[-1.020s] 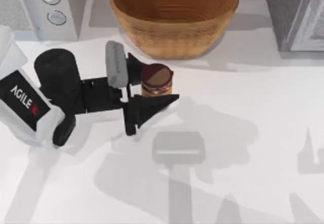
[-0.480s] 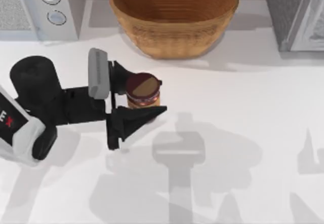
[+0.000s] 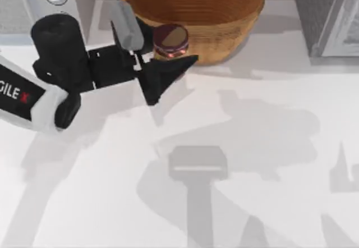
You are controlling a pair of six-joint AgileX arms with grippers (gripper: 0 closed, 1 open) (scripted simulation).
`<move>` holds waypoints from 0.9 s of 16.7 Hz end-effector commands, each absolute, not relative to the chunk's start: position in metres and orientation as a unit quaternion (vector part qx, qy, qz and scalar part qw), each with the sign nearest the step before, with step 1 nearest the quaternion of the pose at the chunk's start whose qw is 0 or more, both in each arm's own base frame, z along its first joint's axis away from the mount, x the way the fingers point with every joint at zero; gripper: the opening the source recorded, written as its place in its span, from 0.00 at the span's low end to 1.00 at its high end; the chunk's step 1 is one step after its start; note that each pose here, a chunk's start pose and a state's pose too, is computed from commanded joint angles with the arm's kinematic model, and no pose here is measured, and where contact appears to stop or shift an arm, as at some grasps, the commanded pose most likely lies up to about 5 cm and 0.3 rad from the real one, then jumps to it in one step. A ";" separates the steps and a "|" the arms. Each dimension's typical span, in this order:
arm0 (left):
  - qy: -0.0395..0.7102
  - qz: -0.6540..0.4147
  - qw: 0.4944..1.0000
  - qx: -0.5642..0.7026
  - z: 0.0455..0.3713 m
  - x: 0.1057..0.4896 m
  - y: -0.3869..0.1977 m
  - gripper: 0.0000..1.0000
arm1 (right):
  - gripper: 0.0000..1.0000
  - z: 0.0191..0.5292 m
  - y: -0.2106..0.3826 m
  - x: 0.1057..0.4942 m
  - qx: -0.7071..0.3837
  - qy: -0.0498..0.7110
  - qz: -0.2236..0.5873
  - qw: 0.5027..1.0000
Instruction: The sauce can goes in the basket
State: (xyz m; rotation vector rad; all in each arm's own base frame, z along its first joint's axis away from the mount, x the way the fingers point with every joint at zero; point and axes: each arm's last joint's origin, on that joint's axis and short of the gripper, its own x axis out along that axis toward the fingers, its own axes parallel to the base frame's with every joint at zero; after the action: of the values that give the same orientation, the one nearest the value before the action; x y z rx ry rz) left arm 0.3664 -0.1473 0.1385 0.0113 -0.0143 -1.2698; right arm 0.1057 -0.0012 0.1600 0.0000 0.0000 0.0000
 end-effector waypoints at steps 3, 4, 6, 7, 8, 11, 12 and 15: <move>-0.013 -0.530 0.848 0.006 0.168 0.400 -0.154 0.00 | 1.00 0.160 -0.001 0.106 0.000 0.000 0.000 1.000; -0.013 -0.507 0.862 0.006 0.180 0.411 -0.156 0.00 | 1.00 0.160 -0.001 0.106 0.000 0.000 0.000 1.000; -0.011 -0.460 0.888 0.003 0.205 0.430 -0.159 0.00 | 1.00 0.160 -0.001 0.106 0.000 0.000 0.000 1.000; -0.008 -0.440 0.898 0.002 0.215 0.437 -0.161 0.00 | 1.00 0.160 -0.001 0.106 0.000 0.000 0.000 1.000; -0.006 -0.423 0.906 0.001 0.223 0.443 -0.163 0.00 | 1.00 0.160 -0.001 0.106 0.000 0.000 0.000 1.000; 0.000 -0.397 0.918 0.000 0.234 0.451 -0.167 0.00 | 1.00 0.160 -0.001 0.106 0.000 0.000 0.000 1.000; 0.000 -0.396 0.918 0.000 0.234 0.452 -0.167 0.00 | 1.00 0.160 -0.001 0.106 0.000 0.000 0.000 1.000; -0.003 -0.394 0.919 0.001 0.236 0.452 -0.164 0.00 | 1.00 0.160 -0.001 0.106 0.000 0.000 0.000 1.000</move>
State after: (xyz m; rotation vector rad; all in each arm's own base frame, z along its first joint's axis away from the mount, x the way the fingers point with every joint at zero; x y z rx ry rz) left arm 0.4516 -0.1643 0.2363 0.0023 -0.0061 -0.8092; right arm 0.1057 -0.0012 0.1600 0.0000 0.0000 0.0000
